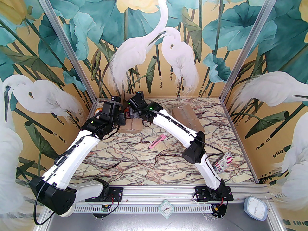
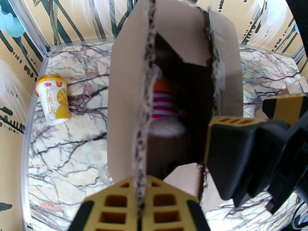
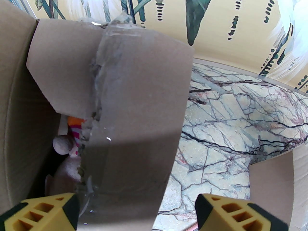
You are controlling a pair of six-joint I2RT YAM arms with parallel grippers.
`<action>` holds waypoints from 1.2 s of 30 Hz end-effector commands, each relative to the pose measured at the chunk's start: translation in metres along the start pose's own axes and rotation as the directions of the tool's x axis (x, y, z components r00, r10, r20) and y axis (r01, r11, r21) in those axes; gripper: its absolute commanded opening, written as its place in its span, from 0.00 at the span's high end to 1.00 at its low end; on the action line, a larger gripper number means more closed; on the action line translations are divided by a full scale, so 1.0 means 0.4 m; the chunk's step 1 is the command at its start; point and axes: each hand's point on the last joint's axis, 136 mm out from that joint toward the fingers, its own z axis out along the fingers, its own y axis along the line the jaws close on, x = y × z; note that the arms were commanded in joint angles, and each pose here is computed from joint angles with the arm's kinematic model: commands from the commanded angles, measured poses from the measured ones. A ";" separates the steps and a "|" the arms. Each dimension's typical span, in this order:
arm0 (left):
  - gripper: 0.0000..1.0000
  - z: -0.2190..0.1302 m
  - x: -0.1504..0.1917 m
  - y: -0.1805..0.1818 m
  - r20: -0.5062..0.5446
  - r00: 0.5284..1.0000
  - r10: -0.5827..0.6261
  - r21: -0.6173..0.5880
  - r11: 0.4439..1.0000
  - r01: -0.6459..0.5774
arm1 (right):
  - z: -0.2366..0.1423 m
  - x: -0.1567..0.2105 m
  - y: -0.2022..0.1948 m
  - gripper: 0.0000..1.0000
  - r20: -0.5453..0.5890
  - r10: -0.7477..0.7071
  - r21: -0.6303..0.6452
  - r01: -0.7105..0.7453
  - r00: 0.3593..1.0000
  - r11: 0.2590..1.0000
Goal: Unpack the express box
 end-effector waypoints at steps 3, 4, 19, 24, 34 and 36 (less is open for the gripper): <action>1.00 -0.045 -0.065 0.039 0.119 0.993 0.001 -0.059 0.998 0.006 | -0.083 -0.016 -0.069 0.15 0.033 -0.010 0.054 0.008 0.999 0.999; 1.00 -0.046 -0.065 0.041 0.120 0.993 0.001 -0.060 0.998 0.006 | -0.098 -0.022 -0.077 0.15 0.042 0.003 0.049 -0.005 0.999 0.999; 1.00 -0.037 -0.077 0.014 0.127 0.987 -0.099 0.009 0.995 0.099 | -0.137 -0.057 -0.018 0.17 0.054 0.110 -0.133 -0.102 0.993 0.986; 1.00 -0.038 -0.075 0.014 0.156 0.983 -0.092 -0.013 0.995 0.095 | -0.104 -0.076 0.035 0.17 0.042 0.119 -0.177 -0.109 0.992 0.978; 1.00 -0.048 -0.068 0.004 0.211 0.973 -0.093 -0.006 0.995 0.096 | -0.032 -0.051 0.044 0.16 0.026 0.095 -0.125 -0.091 0.995 0.988; 1.00 -0.050 -0.068 -0.004 0.217 0.972 -0.089 -0.004 0.996 0.092 | -0.014 -0.039 0.039 0.15 0.018 0.088 -0.104 -0.086 0.996 0.991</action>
